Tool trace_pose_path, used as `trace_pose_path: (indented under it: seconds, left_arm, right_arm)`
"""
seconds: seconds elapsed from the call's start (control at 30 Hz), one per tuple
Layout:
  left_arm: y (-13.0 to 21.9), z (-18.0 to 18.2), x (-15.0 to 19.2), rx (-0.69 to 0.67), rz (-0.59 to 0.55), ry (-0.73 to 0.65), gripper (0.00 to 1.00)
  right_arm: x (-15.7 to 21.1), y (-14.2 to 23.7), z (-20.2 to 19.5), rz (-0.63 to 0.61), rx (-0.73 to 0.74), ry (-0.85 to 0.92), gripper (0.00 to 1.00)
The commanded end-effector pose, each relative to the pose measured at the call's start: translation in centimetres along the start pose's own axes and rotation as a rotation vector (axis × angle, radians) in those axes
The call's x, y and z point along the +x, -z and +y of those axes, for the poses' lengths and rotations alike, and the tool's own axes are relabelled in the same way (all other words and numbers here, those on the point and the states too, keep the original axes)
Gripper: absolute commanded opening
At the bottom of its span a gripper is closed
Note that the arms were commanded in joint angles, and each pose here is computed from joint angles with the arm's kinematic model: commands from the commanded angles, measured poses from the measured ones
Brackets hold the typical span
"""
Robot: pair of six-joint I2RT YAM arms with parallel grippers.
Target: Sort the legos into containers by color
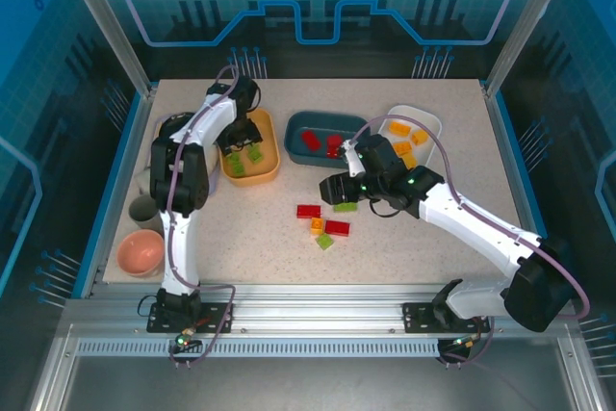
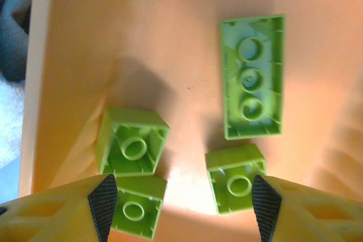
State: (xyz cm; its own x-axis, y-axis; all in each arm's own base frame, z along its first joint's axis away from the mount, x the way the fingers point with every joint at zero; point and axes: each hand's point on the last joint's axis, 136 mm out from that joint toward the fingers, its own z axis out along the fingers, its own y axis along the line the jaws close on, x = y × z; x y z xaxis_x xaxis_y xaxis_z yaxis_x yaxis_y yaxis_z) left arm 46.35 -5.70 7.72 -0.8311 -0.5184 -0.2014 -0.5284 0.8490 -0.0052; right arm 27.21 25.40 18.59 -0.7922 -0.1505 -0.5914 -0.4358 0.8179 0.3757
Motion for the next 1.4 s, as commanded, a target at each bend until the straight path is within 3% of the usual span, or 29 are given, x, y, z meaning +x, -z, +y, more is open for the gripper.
trace_pose_path:
  seconds: [0.0,0.1,0.17,0.27,0.47,0.77,1.0,1.1,1.37]
  left_arm:
    - [7.6,-2.3,0.7,0.127,-0.096,-0.043,0.72]
    - [10.1,-3.8,4.5,0.215,-0.062,-0.036,0.76]
    - [10.6,-4.4,8.1,0.279,0.018,0.034,0.77]
    - [9.5,-4.9,14.0,0.328,0.153,0.177,0.77]
    - [7.0,-6.2,21.7,0.316,0.246,0.400,0.78]
    - [2.1,-6.9,23.6,0.218,0.284,0.576,0.82]
    - [-0.4,-7.9,25.6,0.172,0.346,0.645,0.78]
    - [-1.1,-8.0,25.8,0.165,0.339,0.669,0.71]
    - [-2.0,-7.9,25.2,0.159,0.292,0.683,0.34]
  right_arm:
    - [-0.1,1.0,-1.2,0.009,0.088,0.061,0.70]
    - [0.3,1.4,-2.0,0.015,0.133,0.094,0.70]
    - [0.4,1.9,-2.3,0.009,0.148,0.111,0.69]
    - [0.9,2.3,-1.8,-0.003,0.104,0.124,0.70]
    - [2.8,3.1,0.4,-0.046,-0.066,0.144,0.72]
    - [5.7,3.9,-0.3,-0.020,-0.079,0.102,0.73]
    - [6.6,4.4,-0.7,-0.018,-0.074,0.091,0.73]
    - [6.7,4.5,-0.8,-0.018,-0.072,0.088,0.73]
    - [6.8,4.7,-0.9,-0.019,-0.065,0.081,0.73]
